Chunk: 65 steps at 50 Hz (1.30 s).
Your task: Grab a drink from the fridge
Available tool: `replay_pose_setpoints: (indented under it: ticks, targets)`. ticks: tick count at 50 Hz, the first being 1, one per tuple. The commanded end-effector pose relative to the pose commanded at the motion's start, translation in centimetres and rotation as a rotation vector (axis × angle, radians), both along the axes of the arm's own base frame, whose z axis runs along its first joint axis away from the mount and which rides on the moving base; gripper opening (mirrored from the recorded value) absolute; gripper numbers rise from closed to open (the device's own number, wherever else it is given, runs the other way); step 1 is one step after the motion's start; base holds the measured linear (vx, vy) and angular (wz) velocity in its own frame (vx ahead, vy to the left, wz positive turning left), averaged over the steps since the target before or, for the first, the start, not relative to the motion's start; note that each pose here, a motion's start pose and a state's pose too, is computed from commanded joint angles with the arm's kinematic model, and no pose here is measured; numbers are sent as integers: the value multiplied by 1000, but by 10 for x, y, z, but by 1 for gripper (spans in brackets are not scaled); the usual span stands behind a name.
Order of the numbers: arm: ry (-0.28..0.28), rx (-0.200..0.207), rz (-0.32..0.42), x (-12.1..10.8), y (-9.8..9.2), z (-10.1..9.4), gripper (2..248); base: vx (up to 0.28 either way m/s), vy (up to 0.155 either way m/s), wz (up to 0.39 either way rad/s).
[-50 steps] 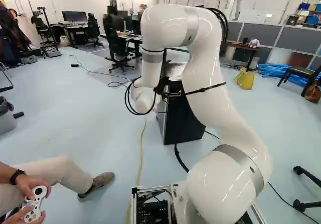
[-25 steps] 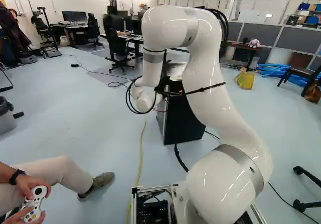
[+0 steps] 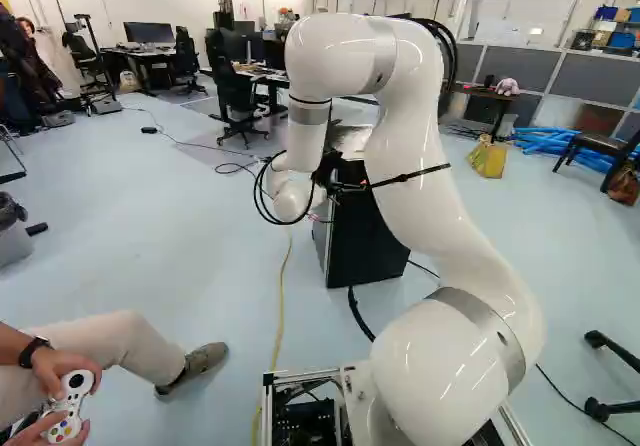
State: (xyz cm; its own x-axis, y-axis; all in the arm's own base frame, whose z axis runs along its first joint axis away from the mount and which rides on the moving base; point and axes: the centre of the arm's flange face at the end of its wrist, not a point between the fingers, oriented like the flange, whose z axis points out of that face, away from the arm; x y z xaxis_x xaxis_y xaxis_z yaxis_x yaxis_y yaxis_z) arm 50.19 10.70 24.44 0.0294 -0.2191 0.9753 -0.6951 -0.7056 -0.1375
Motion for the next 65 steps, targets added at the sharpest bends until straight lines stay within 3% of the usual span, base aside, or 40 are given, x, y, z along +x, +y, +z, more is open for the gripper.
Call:
replay_pose_setpoints:
  ticks: [34,65]
  targets:
    - [6,3,-53,-3,-12,0,247,0,0,0]
    - [61,-16,-44,-52,-15,4,247,0,0,0]
